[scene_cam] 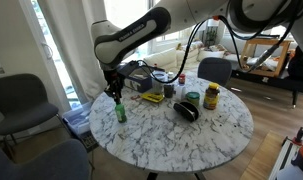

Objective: Pick up the tabasco and put it on the left side of the table

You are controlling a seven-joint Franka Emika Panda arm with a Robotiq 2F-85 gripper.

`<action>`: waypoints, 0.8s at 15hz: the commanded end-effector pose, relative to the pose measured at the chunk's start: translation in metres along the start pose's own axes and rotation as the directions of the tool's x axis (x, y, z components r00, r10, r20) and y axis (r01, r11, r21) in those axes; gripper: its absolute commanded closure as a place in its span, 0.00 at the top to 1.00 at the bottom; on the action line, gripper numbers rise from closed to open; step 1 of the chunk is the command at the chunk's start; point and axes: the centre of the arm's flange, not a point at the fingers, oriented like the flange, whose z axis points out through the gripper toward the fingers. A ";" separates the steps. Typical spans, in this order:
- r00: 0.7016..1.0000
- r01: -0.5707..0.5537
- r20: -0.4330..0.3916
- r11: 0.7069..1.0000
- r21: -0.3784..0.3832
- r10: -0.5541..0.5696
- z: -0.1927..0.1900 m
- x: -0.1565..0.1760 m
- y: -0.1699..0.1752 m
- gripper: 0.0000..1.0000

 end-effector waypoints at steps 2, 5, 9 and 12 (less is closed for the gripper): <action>0.999 -0.028 -0.037 0.998 0.060 0.030 0.000 -0.009 -0.003 0.08; 0.998 -0.037 -0.041 0.997 0.070 0.040 0.000 -0.009 -0.003 0.08; 0.998 -0.043 -0.047 0.998 0.041 0.045 0.002 -0.010 0.000 0.08; 0.997 -0.055 -0.059 0.998 0.043 0.058 0.004 -0.011 0.006 0.08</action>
